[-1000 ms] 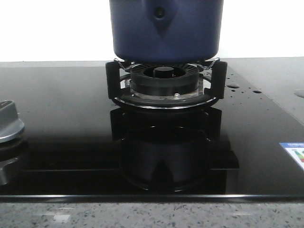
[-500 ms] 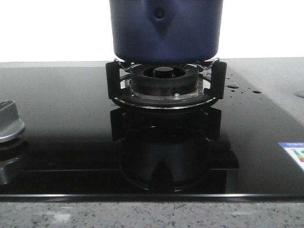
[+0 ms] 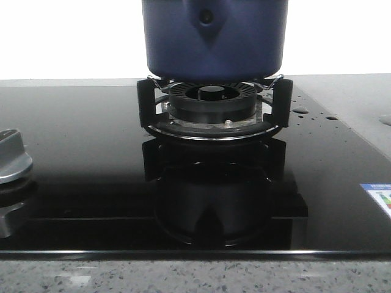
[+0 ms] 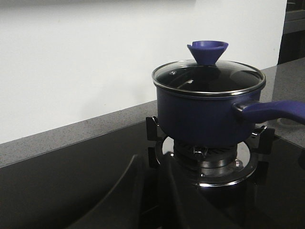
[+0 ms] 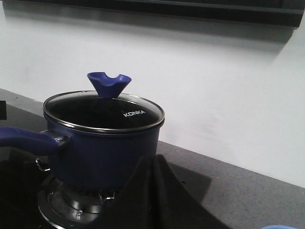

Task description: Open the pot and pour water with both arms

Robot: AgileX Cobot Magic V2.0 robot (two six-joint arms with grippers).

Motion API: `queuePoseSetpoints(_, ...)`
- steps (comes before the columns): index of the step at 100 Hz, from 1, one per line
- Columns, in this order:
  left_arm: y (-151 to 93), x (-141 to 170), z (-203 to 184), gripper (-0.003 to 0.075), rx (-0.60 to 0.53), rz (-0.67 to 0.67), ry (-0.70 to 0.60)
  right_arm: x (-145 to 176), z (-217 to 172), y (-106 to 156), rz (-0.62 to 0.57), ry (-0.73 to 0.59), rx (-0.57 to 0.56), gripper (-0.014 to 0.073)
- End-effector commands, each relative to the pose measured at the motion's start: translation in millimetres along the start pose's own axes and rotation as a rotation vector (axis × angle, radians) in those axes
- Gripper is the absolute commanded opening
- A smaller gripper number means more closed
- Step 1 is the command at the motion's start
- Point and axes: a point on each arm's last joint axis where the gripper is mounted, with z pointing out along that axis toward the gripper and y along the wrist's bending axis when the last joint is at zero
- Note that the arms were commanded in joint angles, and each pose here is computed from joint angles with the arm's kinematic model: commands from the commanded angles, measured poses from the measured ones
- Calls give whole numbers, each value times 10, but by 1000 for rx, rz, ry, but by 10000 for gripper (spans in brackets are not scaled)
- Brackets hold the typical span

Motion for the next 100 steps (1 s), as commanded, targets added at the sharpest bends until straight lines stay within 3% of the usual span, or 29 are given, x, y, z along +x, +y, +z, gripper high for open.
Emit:
queuePoseSetpoints(1,17,-100,-7,27,-17,-49,-45,-106,5,15,-7,-45,-27,-65)
queuePoseSetpoints(43,24,-98,-7,27,-24,-42,-43,-106,5,14,-7,-45,-26,-65)
queuePoseSetpoints(63,231,-64,-28,27,-255,40,-45,-106,5,14,-7,-45,-26,-65)
queuePoseSetpoints(77,289,2,-61,27,-326,151,49,-105,5,13,-7,-44,-25,-65)
queuePoseSetpoints(90,338,119,-122,27,-403,138,108,-105,5,13,-7,-44,-25,-65)
queuePoseSetpoints(100,332,295,-189,27,-447,122,67,-105,5,13,-7,-44,-25,-65)
